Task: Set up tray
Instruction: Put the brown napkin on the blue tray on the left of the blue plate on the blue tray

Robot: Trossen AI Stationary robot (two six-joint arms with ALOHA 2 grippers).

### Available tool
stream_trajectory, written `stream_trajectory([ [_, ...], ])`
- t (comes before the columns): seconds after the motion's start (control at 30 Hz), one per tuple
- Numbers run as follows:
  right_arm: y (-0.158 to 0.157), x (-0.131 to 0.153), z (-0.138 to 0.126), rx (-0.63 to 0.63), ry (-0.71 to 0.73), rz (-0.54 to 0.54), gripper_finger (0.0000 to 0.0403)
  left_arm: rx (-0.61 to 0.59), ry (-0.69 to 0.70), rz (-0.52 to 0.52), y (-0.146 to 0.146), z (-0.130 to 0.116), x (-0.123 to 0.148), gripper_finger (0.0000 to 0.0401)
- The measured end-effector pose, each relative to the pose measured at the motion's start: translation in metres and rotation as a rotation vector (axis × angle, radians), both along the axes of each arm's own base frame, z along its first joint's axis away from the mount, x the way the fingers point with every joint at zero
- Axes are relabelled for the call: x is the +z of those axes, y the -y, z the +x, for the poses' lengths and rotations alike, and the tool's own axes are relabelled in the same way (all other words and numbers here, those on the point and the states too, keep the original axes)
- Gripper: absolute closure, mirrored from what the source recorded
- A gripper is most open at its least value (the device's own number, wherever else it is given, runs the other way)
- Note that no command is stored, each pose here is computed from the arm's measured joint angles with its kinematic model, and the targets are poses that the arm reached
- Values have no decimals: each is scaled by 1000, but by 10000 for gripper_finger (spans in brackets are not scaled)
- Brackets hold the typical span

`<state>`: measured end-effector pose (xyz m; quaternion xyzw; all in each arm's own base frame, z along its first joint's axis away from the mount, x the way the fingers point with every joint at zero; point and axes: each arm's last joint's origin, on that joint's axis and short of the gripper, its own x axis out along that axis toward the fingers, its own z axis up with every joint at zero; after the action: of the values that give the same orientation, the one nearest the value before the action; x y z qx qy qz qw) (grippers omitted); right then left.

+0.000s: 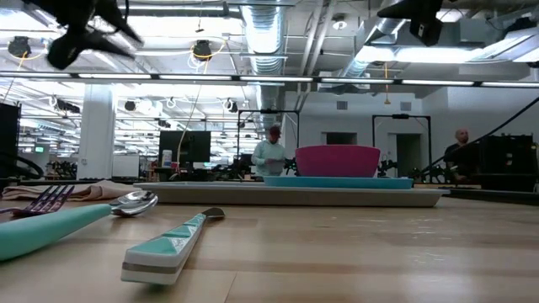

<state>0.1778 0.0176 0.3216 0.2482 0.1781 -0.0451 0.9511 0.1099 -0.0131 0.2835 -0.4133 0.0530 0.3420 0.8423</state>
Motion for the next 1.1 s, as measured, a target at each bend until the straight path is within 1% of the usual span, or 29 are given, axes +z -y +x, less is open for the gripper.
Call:
stream_trajectory([
  [0.13, 0, 0, 0, 0, -3, -4, 244, 100, -215, -140, -4, 10, -6, 280],
  [0.27, 0, -2, 0, 0, -20, -6, 246, 152, -462, -259, -17, 31, -25, 280],
  [0.4, 0, -3, -1, 2, -34, -13, 248, 173, -635, -290, -38, 50, -43, 280],
  [0.53, 0, -5, -1, 3, -49, -15, 248, 158, -703, -313, -67, 65, -55, 280],
  [0.63, 0, -7, -2, 3, -74, -18, 248, 155, -735, -335, -91, 70, -64, 280],
  [0.77, 0, -9, -4, 4, -105, -22, 248, 148, -725, -382, -124, 71, -74, 280],
  [0.83, 1, -10, -4, 3, -115, -23, 248, 146, -728, -439, -138, 68, -81, 280],
  [0.97, 1, -11, -4, 3, -123, -24, 248, 121, -736, -553, -158, 65, -98, 280],
  [1.1, 1, -11, -5, -1, -126, -28, 248, 102, -733, -594, -168, 69, -112, 280],
])
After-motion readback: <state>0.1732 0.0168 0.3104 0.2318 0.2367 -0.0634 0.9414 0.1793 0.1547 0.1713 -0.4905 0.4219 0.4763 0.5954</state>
